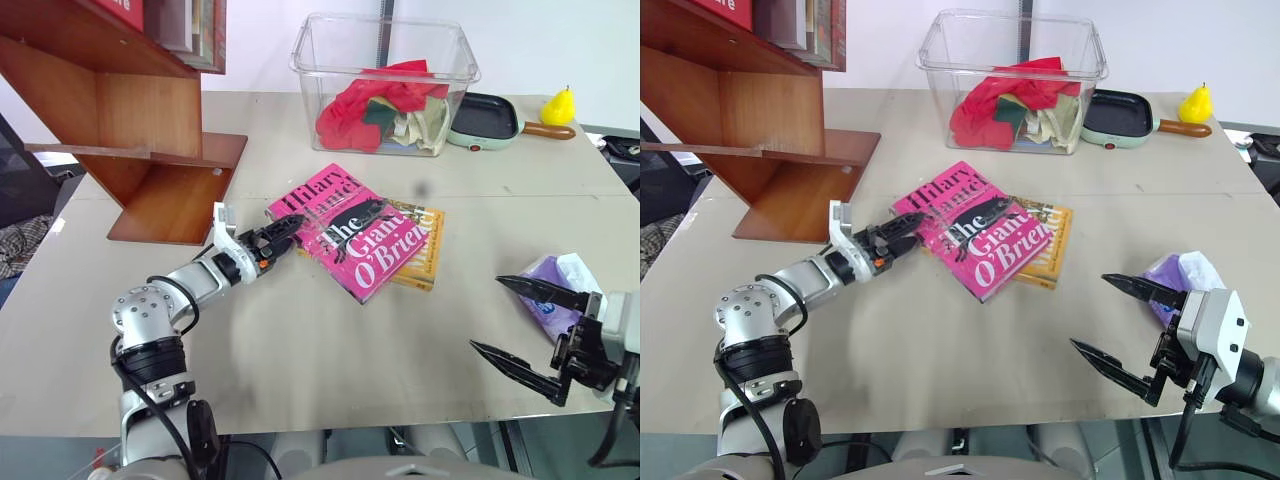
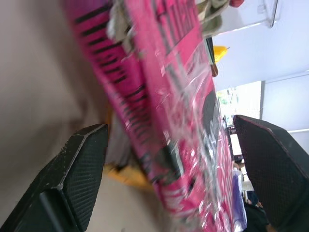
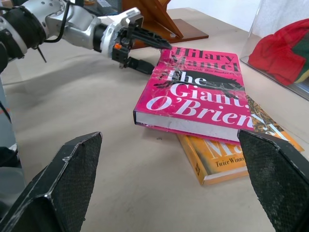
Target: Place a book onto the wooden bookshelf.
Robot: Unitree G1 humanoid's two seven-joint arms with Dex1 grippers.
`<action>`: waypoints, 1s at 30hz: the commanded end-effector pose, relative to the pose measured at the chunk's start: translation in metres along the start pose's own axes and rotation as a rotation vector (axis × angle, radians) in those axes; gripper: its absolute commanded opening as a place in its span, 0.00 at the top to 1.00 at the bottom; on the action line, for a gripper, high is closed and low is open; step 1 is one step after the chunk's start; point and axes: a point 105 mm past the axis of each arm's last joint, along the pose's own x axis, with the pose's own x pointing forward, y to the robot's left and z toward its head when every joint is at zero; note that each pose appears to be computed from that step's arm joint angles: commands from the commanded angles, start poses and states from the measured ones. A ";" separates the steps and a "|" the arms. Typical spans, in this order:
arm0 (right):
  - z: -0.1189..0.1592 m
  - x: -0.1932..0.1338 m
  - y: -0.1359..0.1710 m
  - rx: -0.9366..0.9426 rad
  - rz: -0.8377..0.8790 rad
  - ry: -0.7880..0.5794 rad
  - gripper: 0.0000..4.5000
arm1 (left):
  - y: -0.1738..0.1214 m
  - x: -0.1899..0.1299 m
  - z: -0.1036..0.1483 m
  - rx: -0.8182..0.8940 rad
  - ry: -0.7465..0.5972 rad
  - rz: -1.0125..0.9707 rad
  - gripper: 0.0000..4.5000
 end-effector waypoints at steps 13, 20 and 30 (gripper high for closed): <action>0.014 -0.007 0.004 -0.056 -0.041 0.023 0.00 | 0.003 0.025 -0.008 -0.156 0.008 -0.071 0.40; 0.018 -0.006 0.002 -0.060 -0.054 0.015 0.00 | -0.007 0.012 0.015 -0.135 -0.093 -0.164 1.00; 0.029 0.006 -0.007 -0.047 -0.040 -0.103 0.00 | -0.089 -0.014 0.036 0.072 -0.103 -0.393 1.00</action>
